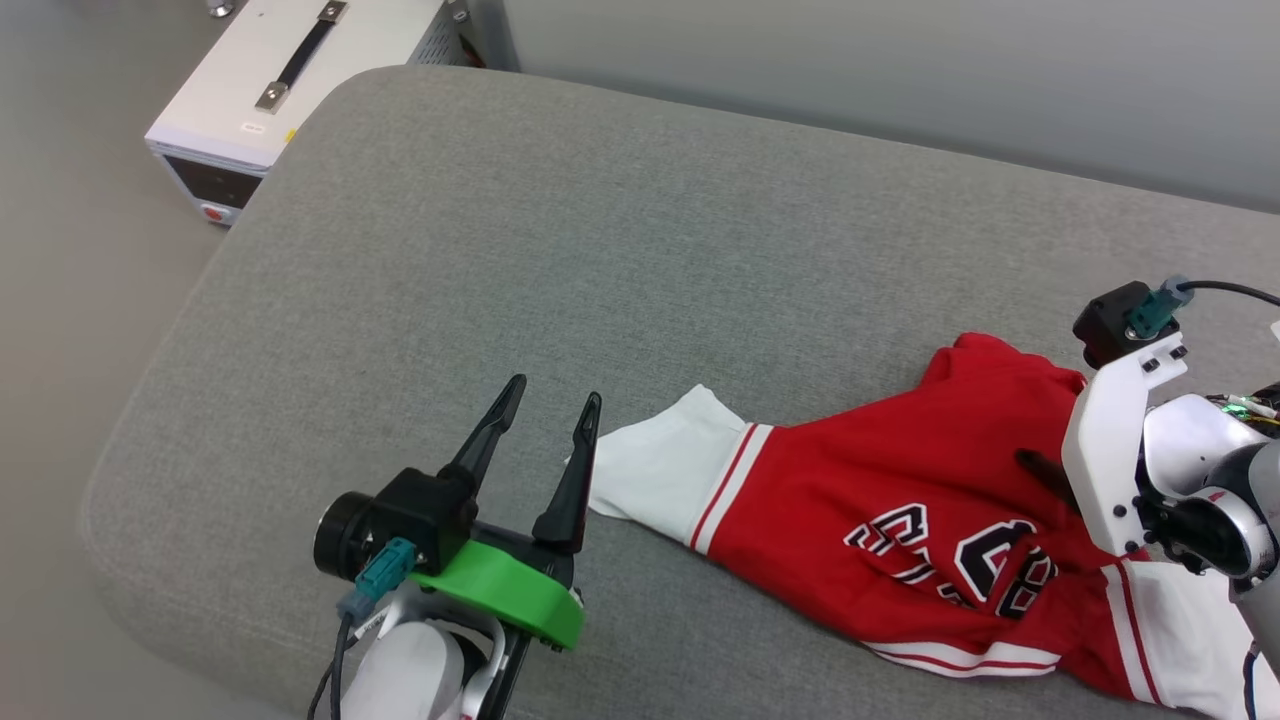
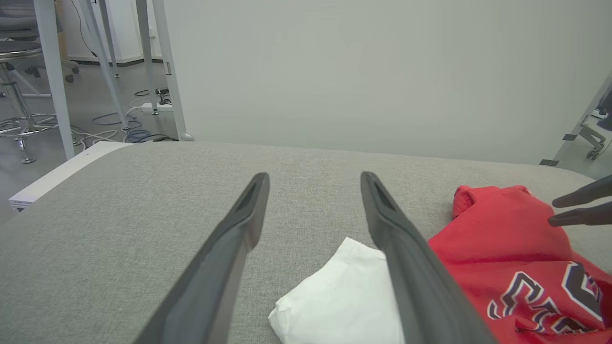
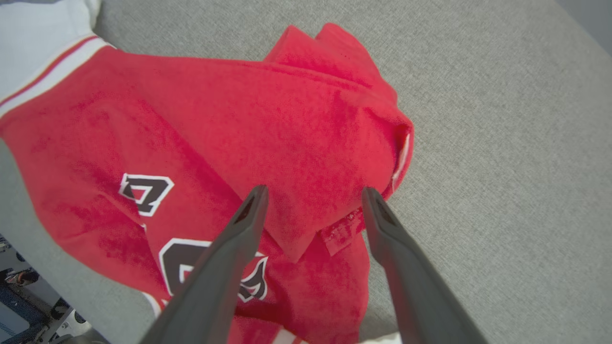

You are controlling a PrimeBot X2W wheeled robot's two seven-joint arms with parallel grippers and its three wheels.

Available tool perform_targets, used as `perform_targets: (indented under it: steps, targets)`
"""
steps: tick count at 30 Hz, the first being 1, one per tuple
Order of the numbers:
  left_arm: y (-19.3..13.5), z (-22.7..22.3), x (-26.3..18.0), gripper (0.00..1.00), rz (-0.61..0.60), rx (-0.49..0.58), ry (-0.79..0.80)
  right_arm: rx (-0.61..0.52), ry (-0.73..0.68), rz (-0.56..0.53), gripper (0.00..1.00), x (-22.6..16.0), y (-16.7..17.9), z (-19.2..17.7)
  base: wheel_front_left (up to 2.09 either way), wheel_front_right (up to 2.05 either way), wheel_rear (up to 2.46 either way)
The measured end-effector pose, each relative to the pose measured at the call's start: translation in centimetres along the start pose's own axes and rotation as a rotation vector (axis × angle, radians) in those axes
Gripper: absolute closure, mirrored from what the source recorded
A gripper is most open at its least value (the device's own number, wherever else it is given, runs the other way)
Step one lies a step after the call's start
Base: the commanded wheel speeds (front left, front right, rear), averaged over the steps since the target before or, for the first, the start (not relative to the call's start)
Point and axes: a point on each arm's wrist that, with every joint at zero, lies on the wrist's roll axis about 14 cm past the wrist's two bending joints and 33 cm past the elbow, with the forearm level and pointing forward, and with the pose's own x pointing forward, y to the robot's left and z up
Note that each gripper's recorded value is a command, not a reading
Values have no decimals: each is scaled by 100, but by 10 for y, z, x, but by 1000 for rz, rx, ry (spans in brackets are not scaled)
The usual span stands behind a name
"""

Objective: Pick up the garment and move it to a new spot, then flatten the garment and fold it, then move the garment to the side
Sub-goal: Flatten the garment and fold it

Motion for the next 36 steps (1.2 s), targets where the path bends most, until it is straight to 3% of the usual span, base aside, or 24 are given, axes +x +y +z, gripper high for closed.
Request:
perform_targets:
  steps: [13,14,15,24,36]
  targets:
    - [25,-9,-11,0,106,0,35,-43,217,74,0,68,12,-29,0,0,0]
    - [27,-10,-12,0,111,2,40,-48,227,76,67,70,11,-31,0,0,0]
    - [27,-11,-12,0,115,2,43,-54,234,78,100,72,11,-32,0,0,0]
    - [30,-15,-12,0,123,0,55,-127,130,33,100,77,-9,-5,0,0,0]
    - [29,-20,-6,0,117,1,70,-259,-31,-204,100,73,-94,50,0,0,0]
